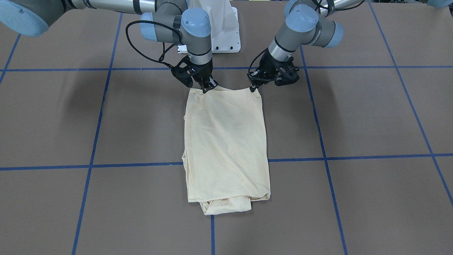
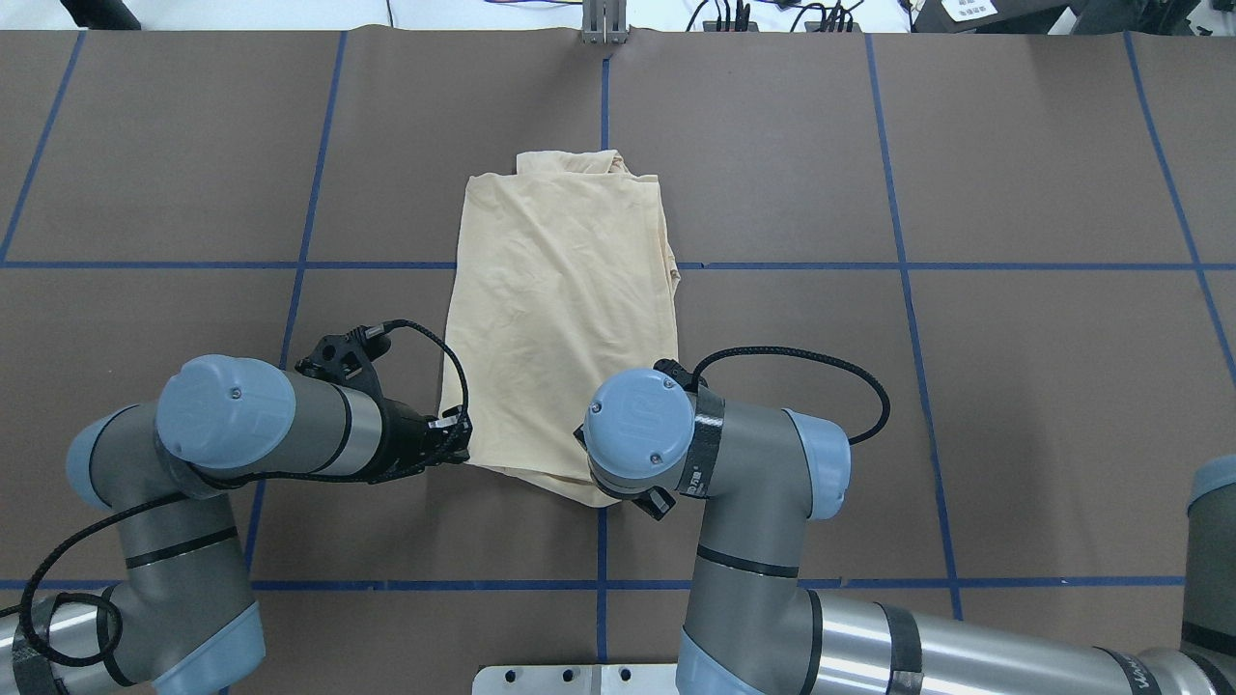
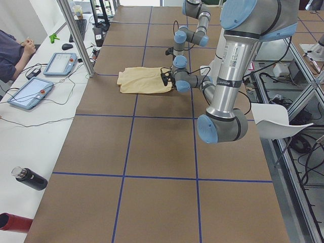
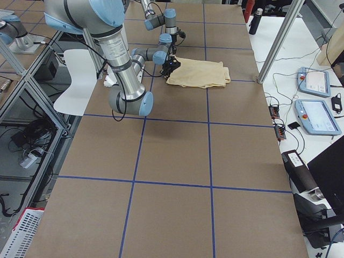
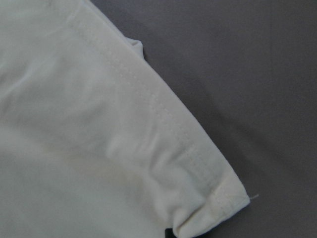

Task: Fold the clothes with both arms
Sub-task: 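Lift the near edge with both grippers and fold it away from the robot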

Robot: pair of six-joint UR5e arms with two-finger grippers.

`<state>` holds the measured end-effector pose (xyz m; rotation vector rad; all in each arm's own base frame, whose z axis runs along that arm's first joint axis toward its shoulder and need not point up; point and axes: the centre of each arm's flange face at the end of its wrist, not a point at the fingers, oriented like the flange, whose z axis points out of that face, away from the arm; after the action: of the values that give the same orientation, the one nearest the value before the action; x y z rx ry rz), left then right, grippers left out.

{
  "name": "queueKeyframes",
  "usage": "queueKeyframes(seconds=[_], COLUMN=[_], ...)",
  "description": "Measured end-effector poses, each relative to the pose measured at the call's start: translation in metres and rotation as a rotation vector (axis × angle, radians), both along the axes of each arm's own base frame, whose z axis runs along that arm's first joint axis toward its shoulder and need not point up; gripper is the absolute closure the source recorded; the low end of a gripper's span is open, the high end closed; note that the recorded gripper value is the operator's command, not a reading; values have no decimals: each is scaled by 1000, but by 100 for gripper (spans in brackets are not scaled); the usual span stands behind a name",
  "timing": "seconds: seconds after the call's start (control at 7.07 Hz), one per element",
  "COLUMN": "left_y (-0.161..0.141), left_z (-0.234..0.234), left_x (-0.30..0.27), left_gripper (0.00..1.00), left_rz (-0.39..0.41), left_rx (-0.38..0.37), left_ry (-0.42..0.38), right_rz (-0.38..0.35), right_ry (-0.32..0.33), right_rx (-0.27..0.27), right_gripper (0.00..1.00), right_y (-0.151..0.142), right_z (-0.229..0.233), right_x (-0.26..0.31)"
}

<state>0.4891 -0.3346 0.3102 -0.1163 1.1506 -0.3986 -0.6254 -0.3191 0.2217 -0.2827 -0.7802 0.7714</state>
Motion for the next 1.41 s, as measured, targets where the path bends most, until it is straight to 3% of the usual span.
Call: queueKeyframes(seconds=[0.57, 0.99, 1.13, 1.41], left_y=[63, 98, 101, 97], left_z=[-35, -38, -40, -48], left_x=[5, 19, 18, 9], left_gripper=[100, 100, 100, 100], left_rz=[106, 172, 178, 177], left_rx=[-8, -9, -7, -4], left_ry=[-17, -21, -17, -26], right_rz=[-48, -120, -126, -121], right_ry=[-46, -61, -71, -102], right_rx=[4, -36, -27, 54], right_gripper=[100, 100, 100, 100], right_y=[28, 52, 50, 19], right_z=[11, 16, 11, -9], right_x=[47, 51, 52, 66])
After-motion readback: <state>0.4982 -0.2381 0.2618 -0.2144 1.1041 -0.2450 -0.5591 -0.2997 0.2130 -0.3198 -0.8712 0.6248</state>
